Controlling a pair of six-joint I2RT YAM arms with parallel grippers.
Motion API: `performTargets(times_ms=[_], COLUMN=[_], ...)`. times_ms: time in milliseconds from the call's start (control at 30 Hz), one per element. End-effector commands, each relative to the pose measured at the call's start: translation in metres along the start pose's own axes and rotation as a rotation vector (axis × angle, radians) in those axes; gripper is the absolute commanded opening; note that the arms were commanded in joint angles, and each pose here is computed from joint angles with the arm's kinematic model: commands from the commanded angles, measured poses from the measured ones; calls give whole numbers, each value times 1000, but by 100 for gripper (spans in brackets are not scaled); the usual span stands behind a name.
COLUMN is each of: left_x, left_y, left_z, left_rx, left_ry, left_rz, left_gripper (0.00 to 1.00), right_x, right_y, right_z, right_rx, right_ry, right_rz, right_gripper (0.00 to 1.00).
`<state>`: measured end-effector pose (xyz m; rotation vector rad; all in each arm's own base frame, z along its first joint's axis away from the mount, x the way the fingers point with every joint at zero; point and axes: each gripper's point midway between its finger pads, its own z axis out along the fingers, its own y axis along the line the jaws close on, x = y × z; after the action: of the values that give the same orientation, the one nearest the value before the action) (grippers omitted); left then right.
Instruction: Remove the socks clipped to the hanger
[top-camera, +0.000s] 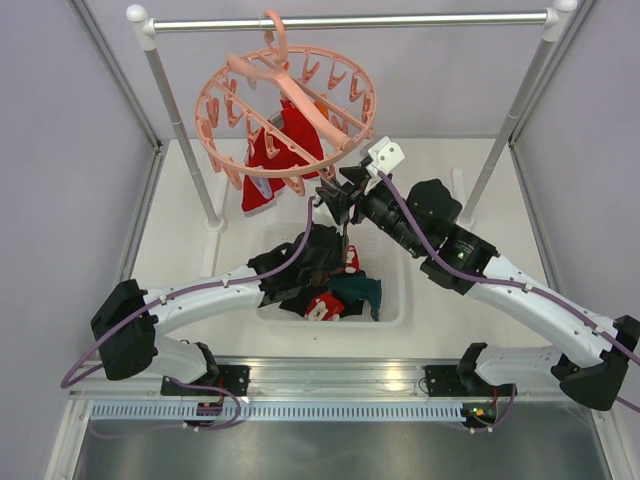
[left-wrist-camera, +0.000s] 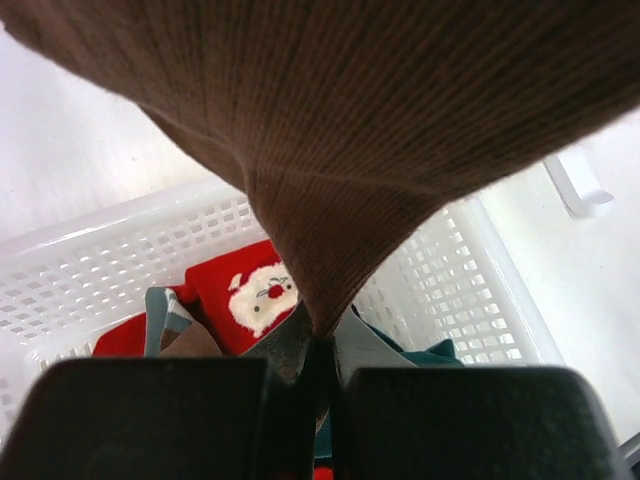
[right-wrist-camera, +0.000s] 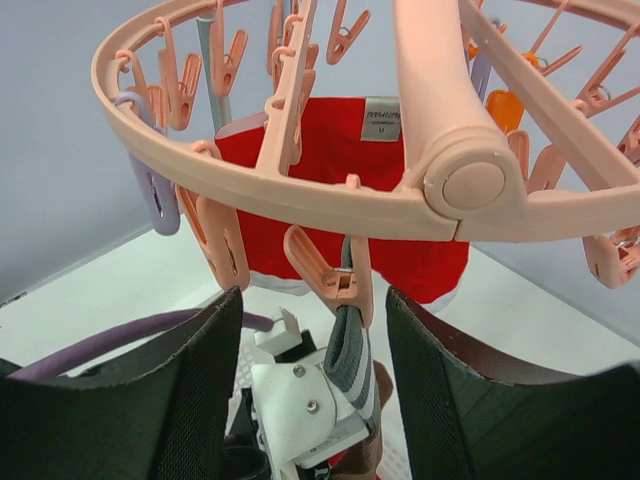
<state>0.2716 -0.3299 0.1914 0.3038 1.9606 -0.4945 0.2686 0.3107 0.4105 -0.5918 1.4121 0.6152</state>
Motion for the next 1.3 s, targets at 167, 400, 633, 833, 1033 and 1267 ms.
performTargets(times_ms=[167,400,633,833,1033,1267], left_x=[-18,-19,-17,-23,-15,25], left_y=[-17,-17,-17,-16,-5,26], left_z=[-1,-1,-2,-8,-18,-24], left_rx=[45,47,47,54,31,-56], left_ry=[-28,-29,-23,-38,-19,39], left_rz=[-54,-51,-48,-53,-51,-47], left_gripper=[2,2,2,2,2,2], right_x=[-24,-23,-27,-38,-45,-46], right_y=[-4,-14,-16,-19,-23,-24], right_z=[14,20,18,11,6,4], right_rx=[48,125,152,161,178,185], right_ry=[-116,-130,-170,-203,-215,-215], right_rz=[15,24,35,53,61,56], right_gripper=[65,65,45,14,8,8])
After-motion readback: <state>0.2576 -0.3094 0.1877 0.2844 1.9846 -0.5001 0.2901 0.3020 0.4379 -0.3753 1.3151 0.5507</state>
